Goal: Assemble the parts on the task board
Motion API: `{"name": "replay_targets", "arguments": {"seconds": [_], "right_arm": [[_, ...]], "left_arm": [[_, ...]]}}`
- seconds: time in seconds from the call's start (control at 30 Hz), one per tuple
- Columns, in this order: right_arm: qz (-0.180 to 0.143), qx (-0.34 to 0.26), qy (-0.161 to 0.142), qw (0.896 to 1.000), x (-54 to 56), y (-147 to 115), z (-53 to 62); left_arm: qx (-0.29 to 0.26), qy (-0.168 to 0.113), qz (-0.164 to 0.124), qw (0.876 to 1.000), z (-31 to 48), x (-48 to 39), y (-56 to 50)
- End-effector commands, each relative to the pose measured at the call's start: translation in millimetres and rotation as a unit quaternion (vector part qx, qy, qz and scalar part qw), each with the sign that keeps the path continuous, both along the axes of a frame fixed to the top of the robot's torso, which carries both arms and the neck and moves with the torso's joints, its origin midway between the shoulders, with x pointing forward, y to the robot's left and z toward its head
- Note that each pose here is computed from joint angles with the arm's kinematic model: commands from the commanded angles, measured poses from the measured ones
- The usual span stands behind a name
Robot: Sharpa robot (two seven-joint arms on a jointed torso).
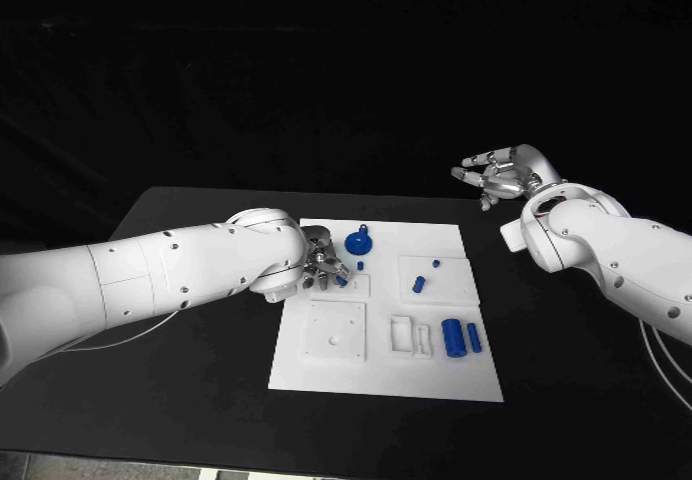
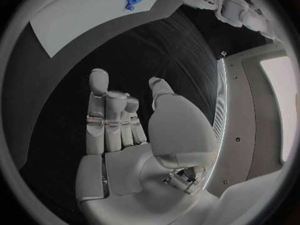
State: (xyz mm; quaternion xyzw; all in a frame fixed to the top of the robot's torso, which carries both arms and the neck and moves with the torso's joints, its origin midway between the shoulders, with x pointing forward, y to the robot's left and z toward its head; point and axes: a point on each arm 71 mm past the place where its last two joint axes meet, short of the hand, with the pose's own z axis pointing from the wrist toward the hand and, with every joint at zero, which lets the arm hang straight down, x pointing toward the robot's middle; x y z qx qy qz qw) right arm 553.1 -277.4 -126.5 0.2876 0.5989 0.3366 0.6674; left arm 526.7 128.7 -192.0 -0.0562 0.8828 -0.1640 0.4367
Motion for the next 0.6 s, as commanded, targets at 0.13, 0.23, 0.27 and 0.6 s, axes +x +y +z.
{"name": "replay_targets", "arguments": {"seconds": [0.13,0.23,0.27,0.6], "right_arm": [[0.008,-0.002,0.001,1.000,0.3,1.4,-0.4],[0.009,-0.002,0.001,1.000,0.3,1.5,-0.5],[0.009,-0.002,0.002,1.000,0.3,1.5,-0.6],[0.011,-0.001,0.003,1.000,0.6,2.7,-1.7]], "left_arm": [[0.021,0.000,-0.011,1.000,-6.0,-2.6,-1.1],[0.026,0.000,-0.015,1.000,-6.5,-3.6,-1.6],[0.027,0.001,-0.016,1.000,-6.7,-3.9,-1.8],[0.040,0.012,-0.029,0.999,-8.9,-7.7,-3.8]]}}
